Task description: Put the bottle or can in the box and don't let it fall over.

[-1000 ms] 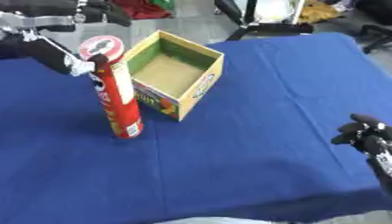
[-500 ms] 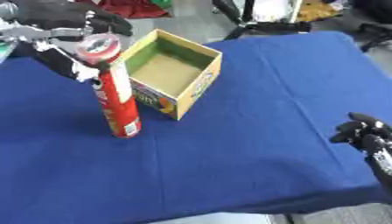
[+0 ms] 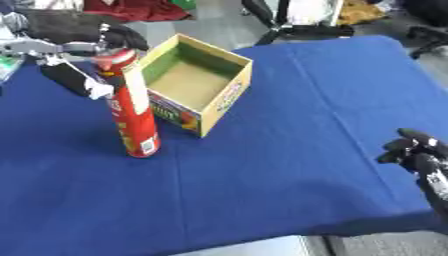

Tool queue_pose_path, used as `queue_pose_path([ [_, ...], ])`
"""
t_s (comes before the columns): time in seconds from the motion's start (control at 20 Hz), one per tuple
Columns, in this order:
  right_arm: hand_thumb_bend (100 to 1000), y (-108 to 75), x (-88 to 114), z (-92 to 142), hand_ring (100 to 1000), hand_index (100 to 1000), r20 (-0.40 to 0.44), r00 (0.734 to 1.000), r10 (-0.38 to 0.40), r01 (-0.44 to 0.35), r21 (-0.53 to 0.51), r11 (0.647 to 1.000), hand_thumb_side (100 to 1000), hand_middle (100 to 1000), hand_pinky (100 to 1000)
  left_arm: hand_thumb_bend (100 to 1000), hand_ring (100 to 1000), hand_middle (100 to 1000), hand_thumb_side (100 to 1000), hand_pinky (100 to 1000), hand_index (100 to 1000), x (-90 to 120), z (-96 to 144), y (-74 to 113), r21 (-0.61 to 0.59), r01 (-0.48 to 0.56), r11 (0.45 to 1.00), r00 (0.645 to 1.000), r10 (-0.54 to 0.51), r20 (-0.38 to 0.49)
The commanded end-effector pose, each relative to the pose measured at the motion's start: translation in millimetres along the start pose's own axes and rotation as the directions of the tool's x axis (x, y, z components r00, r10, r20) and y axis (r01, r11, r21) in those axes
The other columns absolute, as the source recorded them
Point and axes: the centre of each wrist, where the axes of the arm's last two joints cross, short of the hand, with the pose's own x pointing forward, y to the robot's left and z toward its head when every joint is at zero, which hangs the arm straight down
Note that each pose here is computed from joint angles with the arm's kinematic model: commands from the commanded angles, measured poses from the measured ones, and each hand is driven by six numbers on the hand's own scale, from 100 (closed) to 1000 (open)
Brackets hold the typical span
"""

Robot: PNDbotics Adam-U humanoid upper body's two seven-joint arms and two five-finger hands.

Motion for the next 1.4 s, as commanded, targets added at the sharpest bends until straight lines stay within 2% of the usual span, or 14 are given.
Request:
queue_pose_path([
  [0.05,100,-4.4,4.9,-3.2,647,878,0.011,1.0,0.018,-0.018,0.01,1.0,588,676,710,100,976,951,569,1000,1000,-6.4,14.7,12.4,-0.019,0.021,1.0,1.0,-0.021,0.02],
  [0.3,100,-4.8,5.2,-3.2,648,878,0.012,1.0,0.019,-0.019,0.008,1.0,587,676,711,100,983,952,612,1000,1000,-7.3,19.5,11.8,-0.022,-0.013,1.0,1.0,0.014,0.027],
  [0.65,100,-4.7,5.2,-2.9,648,879,0.012,1.0,0.017,-0.018,0.009,1.0,587,676,712,100,985,953,551,1000,1000,-9.8,26.2,18.1,0.019,-0.031,0.999,1.0,0.03,0.007],
  [1.3,100,-4.0,4.9,-3.4,648,880,0.012,1.0,0.014,-0.014,0.015,1.0,588,677,714,100,1000,970,517,1000,1000,-16.0,29.8,20.8,0.116,-0.048,0.992,0.998,0.052,-0.031],
  [1.4,100,-3.8,4.9,-3.7,648,880,0.013,1.0,0.013,-0.013,0.017,1.0,587,677,714,100,1000,971,538,1000,1000,-16.4,29.1,20.3,0.138,-0.048,0.989,0.998,0.053,-0.035],
])
